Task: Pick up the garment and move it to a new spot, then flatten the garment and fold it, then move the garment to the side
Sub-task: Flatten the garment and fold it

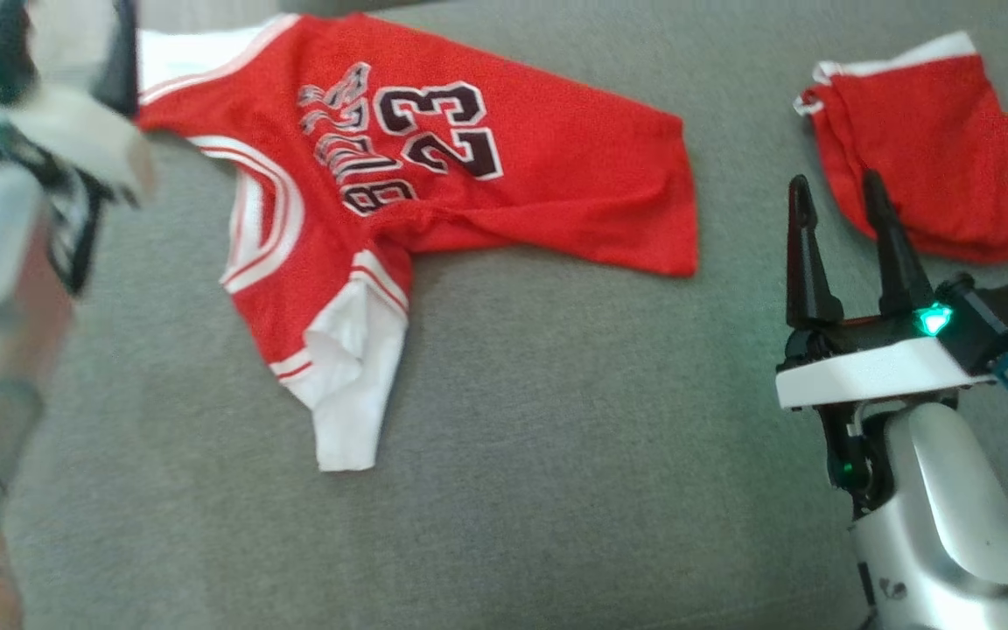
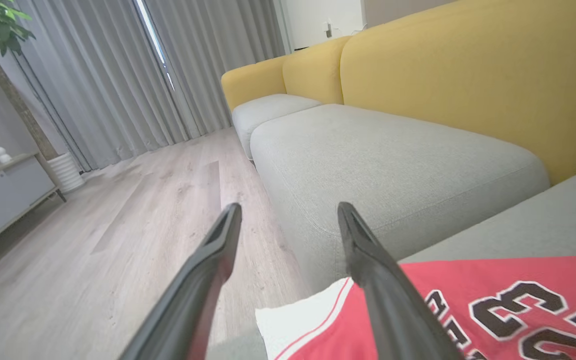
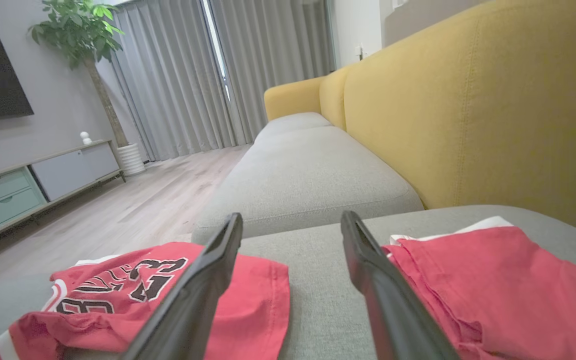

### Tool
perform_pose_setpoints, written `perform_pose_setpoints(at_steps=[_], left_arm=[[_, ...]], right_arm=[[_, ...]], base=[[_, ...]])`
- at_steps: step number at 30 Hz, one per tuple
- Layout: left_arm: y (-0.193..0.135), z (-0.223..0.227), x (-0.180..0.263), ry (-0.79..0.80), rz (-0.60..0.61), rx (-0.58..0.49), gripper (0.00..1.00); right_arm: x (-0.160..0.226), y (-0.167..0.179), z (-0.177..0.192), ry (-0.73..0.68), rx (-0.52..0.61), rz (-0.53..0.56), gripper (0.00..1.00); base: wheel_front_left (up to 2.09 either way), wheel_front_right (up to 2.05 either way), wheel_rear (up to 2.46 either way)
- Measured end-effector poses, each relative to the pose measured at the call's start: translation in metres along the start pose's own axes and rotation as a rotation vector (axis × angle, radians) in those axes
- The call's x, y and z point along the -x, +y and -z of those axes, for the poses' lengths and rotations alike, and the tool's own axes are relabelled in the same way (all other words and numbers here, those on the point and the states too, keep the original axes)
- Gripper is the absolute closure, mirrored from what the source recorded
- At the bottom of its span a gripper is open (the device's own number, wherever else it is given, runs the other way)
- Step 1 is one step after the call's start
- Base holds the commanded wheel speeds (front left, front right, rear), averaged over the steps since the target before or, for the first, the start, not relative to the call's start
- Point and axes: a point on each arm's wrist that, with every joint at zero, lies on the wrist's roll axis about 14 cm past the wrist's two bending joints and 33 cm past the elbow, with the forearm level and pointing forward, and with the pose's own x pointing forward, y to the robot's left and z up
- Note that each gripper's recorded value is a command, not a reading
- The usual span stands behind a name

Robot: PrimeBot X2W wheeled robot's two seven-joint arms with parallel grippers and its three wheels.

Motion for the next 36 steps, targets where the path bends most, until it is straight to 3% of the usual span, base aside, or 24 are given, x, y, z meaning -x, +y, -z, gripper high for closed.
perform_pose_setpoints(at_steps=[15,21,29,36], left_arm=[[-0.034,0.054,0.139,0.026,-0.128,0.300,0.00],[-0.055,0.074,0.176,0.057,-0.172,0.388,0.00],[-0.067,0.093,0.178,0.109,-0.162,0.415,0.00],[-0.088,0.120,0.146,0.292,-0.060,0.417,0.00]], right_arm=[[0.027,0.029,-0.004,0.000,-0.016,-0.062,0.00],[0.032,0.035,-0.004,0.003,-0.023,-0.077,0.00],[0.032,0.032,0.005,0.028,-0.028,-0.067,0.00],[0.031,0.020,0.018,0.060,-0.027,-0.034,0.00]], base=[[0.00,0.00,0.00],[0.00,0.00,0.00],[0.00,0.00,0.00],[0.00,0.00,0.00]])
